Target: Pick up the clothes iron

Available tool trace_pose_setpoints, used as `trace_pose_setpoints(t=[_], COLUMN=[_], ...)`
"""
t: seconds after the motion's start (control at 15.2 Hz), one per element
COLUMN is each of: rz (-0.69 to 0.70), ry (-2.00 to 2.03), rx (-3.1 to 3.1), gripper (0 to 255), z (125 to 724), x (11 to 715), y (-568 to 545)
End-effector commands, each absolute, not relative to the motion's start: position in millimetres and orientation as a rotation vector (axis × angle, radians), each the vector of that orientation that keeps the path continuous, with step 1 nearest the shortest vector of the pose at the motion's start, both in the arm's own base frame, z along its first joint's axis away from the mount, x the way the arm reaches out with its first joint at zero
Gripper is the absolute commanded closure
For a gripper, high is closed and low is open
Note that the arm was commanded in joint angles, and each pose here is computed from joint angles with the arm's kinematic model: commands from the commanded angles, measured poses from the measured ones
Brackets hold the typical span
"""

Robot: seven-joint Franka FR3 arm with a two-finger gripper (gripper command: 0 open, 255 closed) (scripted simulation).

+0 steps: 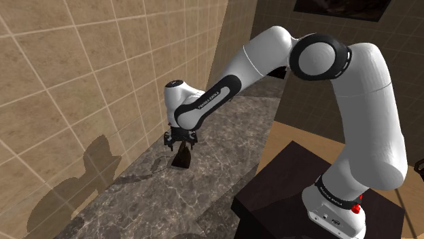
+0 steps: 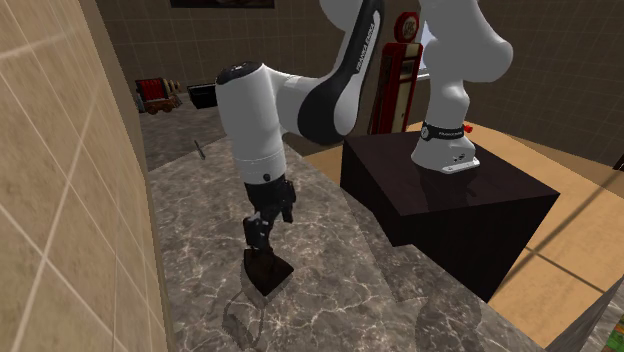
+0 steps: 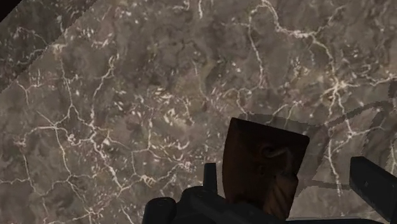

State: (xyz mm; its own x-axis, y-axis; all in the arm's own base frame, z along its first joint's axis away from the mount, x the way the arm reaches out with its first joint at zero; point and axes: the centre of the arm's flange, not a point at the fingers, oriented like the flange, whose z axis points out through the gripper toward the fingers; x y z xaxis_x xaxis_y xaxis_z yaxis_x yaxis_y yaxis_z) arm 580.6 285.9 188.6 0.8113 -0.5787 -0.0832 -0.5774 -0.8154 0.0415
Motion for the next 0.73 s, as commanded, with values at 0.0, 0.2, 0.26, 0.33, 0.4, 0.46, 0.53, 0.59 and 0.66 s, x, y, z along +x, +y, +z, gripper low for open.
trace_pose_setpoints(t=[0.0,0.2,0.26,0.33,0.4,0.46,0.53,0.59,0.66], rz=[-0.15,-0.15,-0.15,-0.15,-0.15,-0.15,-0.15,-0.15,-0.151], ry=[-0.994,-0.994,-0.994,-0.994,-0.994,-0.994,-0.994,-0.994,-0.994], rx=[2.96,2.96,2.96,2.96,2.96,2.96,2.96,2.96,2.96], gripper=[0,0,0,0,0,0,0,0,255], z=[173,157,152,147,142,136,133,133,134], x=[594,594,594,594,594,594,594,594,593], y=[292,292,292,292,292,292,292,292,292])
